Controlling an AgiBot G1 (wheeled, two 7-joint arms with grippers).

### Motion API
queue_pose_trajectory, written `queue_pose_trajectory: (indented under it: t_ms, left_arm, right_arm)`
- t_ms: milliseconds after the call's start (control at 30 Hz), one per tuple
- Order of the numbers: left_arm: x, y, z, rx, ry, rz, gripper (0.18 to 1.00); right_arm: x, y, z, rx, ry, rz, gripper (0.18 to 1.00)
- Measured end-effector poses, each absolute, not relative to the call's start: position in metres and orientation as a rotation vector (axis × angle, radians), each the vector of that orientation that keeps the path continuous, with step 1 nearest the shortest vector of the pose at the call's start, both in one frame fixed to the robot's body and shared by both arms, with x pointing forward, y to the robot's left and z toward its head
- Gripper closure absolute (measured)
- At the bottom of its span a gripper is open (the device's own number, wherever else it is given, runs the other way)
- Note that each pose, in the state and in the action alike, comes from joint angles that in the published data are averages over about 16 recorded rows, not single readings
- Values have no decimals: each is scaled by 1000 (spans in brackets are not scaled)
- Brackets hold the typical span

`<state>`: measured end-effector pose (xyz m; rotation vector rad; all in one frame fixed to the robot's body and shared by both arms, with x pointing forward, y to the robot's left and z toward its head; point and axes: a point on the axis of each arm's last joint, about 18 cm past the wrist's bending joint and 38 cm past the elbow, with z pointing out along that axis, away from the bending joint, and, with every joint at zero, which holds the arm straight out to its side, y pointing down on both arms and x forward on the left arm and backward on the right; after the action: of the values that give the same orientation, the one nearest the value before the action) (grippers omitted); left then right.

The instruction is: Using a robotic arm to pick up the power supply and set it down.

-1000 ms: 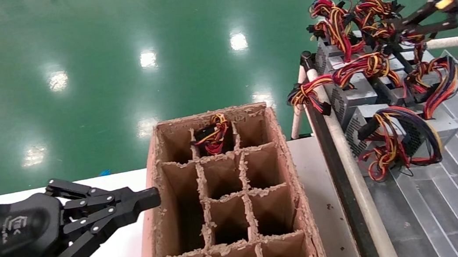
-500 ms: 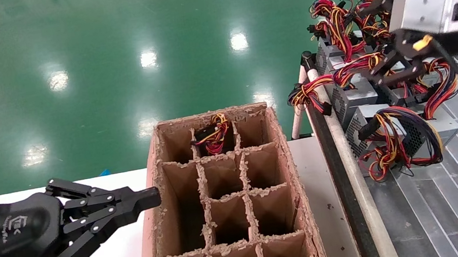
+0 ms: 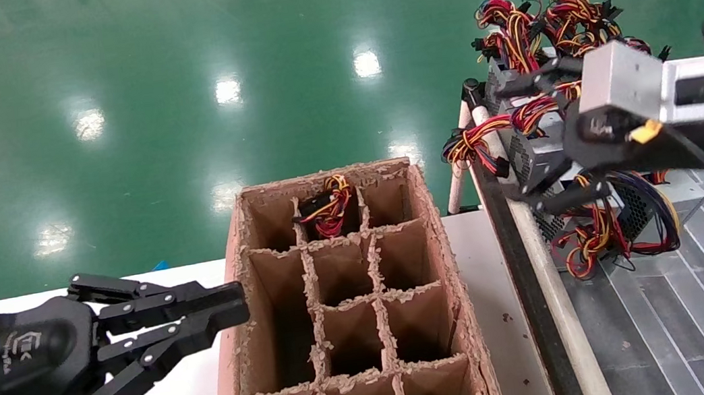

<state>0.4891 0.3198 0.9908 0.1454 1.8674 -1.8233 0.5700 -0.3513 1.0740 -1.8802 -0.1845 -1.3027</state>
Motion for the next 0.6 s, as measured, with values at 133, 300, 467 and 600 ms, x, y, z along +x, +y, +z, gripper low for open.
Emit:
queue_pose_trajectory:
  t_ms: [133, 300, 467, 600]
  left_arm:
    - [489, 320, 991, 145, 1867, -1823, 930]
    - [489, 320, 991, 145, 1867, -1823, 860]
    - [489, 320, 991, 145, 1867, -1823, 773]
    - [489, 320, 991, 145, 1867, -1823, 688]
  right_arm:
    - [562, -343, 1061, -1852, -192, -1211, 179]
    - [551, -333, 1046, -1816, -201, -1099, 179]
    - [538, -325, 1033, -1778, -208, -988, 179]
    - [527, -319, 1023, -1745, -213, -901, 179]
